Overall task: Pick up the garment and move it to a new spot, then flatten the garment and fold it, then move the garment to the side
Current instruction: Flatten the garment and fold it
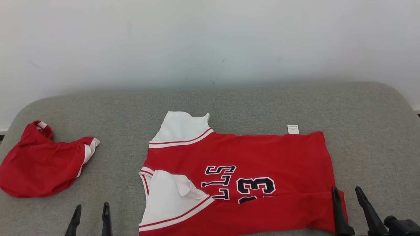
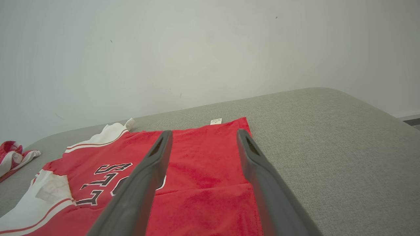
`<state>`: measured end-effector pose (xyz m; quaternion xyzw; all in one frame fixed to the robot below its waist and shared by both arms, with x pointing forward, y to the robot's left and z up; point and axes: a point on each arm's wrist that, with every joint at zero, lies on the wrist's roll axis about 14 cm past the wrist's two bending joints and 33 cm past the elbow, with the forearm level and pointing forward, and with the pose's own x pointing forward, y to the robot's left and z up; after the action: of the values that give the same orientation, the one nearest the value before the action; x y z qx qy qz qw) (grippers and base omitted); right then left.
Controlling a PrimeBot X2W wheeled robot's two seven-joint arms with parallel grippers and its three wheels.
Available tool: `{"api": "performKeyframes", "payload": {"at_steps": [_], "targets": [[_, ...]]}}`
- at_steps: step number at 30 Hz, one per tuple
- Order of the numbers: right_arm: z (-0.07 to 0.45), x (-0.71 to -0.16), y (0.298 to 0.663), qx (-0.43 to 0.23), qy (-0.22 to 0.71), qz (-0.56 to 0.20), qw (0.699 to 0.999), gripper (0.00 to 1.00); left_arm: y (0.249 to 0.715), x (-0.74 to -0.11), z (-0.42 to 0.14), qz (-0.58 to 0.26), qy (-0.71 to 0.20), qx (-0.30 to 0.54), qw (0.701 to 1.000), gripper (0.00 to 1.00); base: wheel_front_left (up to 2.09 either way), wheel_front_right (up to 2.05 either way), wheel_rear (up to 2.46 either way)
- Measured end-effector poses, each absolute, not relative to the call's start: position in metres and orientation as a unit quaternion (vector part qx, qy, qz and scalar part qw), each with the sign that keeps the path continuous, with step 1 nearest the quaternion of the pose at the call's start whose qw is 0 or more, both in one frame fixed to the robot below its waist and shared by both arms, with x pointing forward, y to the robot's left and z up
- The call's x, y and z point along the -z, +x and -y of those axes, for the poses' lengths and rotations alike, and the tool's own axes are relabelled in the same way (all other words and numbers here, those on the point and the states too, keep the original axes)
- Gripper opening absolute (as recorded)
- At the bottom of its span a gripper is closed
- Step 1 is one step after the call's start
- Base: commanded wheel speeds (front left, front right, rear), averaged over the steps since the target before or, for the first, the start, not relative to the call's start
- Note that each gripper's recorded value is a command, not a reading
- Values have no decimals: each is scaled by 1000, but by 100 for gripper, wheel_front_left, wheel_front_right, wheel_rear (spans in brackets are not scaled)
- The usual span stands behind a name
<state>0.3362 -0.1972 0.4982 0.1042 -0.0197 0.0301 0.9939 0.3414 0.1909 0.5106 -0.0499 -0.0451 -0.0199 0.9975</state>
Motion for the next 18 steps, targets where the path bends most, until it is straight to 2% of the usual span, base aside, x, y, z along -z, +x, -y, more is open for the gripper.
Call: {"api": "performKeyframes", "payload": {"at_steps": [14,18], "targets": [[200,-497,336,-25,107,20,994,100,339,-507,-192,40,-50,23,998,100,0,0,0],[208,-501,344,-24,93,23,995,100,353,-516,-191,53,-40,39,997,100,0,0,0]]}}
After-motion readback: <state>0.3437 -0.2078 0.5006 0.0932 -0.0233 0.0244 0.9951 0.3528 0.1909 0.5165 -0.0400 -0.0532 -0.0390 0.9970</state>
